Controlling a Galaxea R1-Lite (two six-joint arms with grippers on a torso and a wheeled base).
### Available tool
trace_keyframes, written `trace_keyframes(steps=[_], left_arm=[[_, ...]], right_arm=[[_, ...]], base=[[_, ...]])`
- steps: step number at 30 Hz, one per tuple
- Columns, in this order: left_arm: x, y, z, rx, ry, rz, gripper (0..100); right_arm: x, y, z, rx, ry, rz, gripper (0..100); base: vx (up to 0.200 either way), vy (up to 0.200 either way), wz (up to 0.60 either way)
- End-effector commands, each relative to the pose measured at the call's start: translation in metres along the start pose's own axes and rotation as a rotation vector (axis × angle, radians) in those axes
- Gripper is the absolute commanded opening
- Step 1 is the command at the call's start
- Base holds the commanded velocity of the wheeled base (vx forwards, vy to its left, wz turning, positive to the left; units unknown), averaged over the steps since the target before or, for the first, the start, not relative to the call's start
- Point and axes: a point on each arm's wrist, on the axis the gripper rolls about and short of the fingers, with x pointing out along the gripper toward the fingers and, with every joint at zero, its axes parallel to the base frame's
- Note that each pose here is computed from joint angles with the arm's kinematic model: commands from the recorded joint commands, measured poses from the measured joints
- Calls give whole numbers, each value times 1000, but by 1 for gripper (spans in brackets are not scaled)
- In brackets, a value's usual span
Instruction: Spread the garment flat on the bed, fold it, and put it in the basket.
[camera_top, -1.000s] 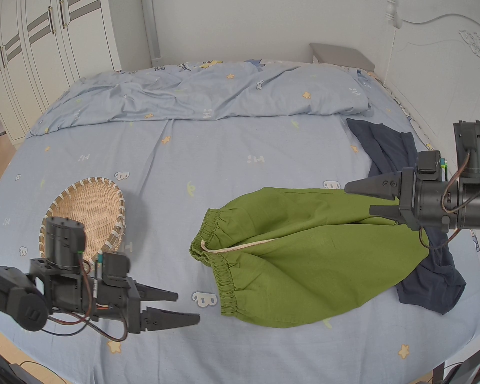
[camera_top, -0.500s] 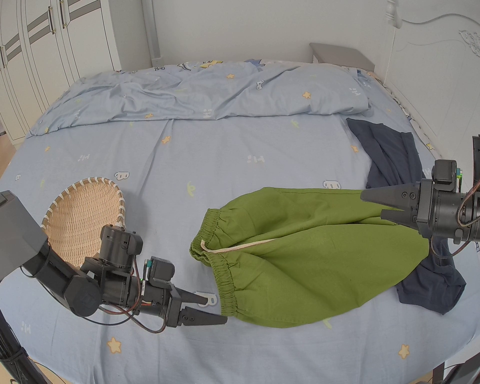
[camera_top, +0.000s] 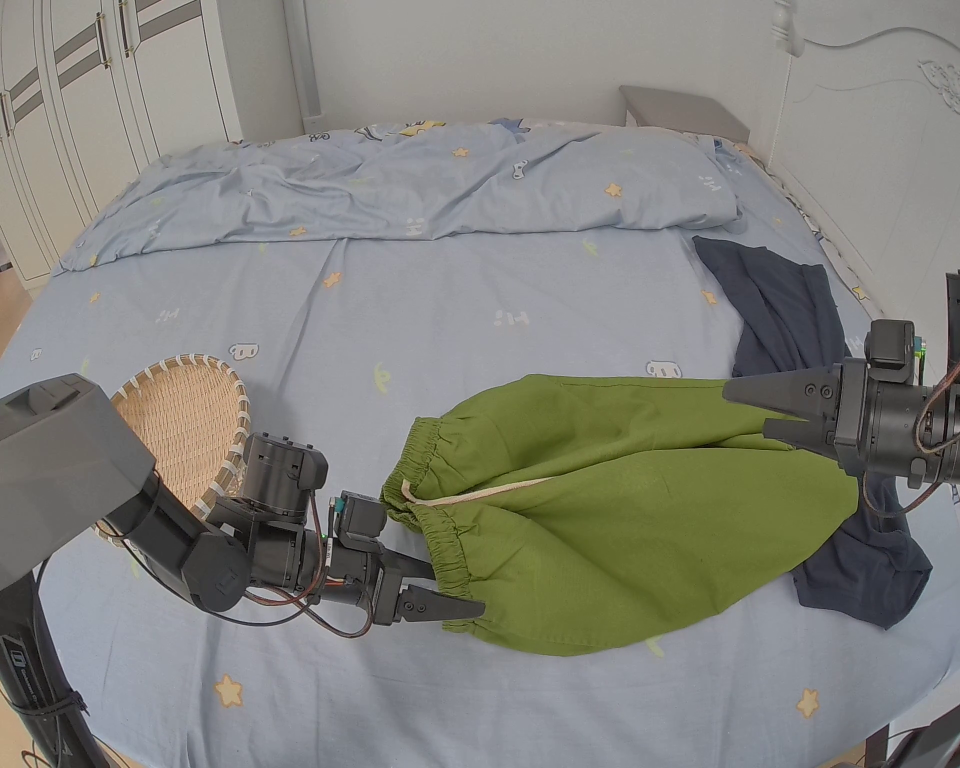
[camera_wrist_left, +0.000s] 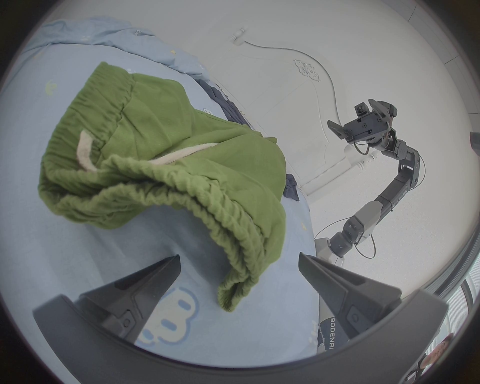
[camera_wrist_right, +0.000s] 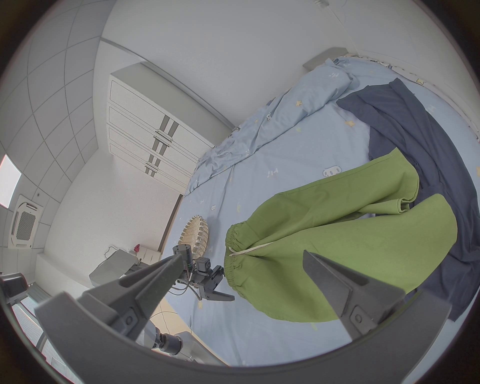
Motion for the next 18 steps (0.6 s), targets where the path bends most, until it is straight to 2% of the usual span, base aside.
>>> trace_keyframes(steps=[1, 11, 12, 18], left_arm=[[9, 6, -2, -3, 9, -4, 100], [21, -7, -6, 16, 43, -44, 100], [21, -7, -7, 14, 45, -44, 0], [20, -5, -8, 6, 45, -39, 0]], right_arm=[[2, -1, 0, 2, 6, -3, 100], [5, -4, -3, -2, -3, 0, 100], [6, -5, -3, -3, -5, 1, 100], [8, -6, -4, -4, -12, 3, 100]], base=[[0, 0, 0], [0, 0, 0], [0, 0, 0], [0, 0, 0]])
